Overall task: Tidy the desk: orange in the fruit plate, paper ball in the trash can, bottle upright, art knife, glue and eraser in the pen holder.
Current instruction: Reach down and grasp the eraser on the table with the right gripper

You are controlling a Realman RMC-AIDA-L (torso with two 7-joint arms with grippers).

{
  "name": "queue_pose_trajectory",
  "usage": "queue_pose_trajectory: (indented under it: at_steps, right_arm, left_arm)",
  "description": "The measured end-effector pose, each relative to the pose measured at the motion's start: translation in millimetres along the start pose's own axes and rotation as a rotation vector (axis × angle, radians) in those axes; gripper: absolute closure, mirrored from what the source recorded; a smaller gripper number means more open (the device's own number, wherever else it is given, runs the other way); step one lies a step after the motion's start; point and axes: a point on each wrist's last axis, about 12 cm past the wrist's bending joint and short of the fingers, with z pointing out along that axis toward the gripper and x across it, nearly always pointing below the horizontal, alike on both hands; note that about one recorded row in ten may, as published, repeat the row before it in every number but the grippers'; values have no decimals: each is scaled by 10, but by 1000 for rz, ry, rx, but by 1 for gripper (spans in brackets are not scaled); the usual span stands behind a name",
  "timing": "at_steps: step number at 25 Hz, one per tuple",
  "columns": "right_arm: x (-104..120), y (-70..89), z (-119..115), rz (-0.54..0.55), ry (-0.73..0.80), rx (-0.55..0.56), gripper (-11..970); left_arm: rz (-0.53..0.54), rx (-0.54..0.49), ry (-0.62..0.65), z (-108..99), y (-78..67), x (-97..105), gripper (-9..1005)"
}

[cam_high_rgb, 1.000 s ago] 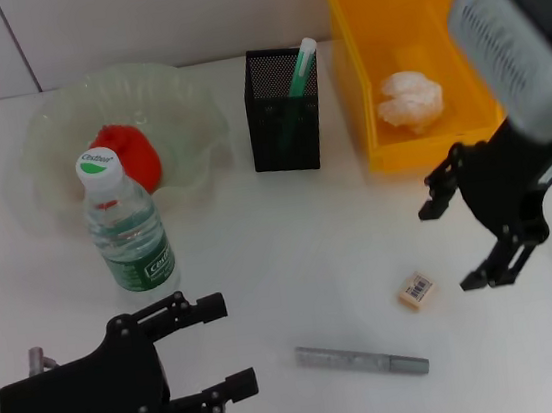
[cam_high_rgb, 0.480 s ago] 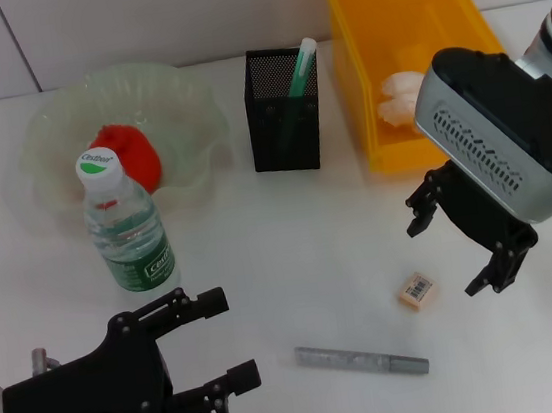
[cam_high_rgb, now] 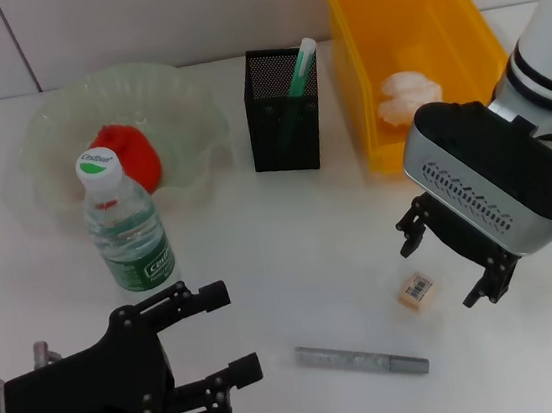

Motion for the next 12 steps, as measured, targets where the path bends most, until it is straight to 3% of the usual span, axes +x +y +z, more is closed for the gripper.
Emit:
queue_pose_trajectory:
  at_steps: [12]
  right_arm:
    - [2, -125, 211, -19, -21, -8, 161]
  left_arm:
    - [-12, -2, -11, 22, -12, 16, 182]
